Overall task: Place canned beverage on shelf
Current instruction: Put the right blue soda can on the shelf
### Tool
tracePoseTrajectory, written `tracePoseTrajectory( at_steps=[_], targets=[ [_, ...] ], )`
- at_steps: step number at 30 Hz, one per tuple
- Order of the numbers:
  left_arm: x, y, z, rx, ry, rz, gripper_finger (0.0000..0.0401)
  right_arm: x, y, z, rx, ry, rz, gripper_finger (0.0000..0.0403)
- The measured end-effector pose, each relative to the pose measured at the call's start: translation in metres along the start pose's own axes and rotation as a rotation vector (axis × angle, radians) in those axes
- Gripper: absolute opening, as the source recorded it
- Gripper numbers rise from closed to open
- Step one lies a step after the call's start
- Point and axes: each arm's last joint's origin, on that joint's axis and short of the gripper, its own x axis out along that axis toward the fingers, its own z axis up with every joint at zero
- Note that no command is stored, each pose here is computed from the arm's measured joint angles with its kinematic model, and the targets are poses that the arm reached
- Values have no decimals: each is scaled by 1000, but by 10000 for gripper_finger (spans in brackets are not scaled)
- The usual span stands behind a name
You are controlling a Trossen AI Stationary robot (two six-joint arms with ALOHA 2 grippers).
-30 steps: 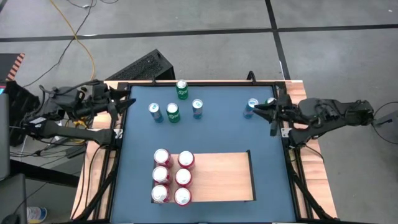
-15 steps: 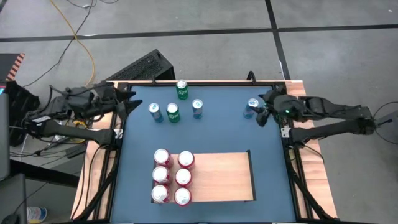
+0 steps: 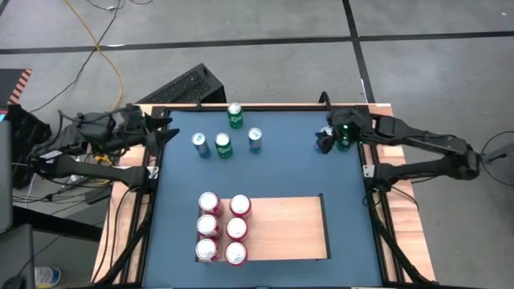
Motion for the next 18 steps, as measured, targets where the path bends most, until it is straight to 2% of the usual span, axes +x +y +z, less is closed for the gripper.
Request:
tracePoseTrajectory(
  at_steps=[10, 18],
  targets=[
    [-22, 14, -2, -22, -4, 9, 309, 29, -9, 22, 37, 268, -154, 291],
    [-22, 15, -3, -7, 5, 15, 309, 42, -16, 28, 136, 368, -128, 291]
  ],
)
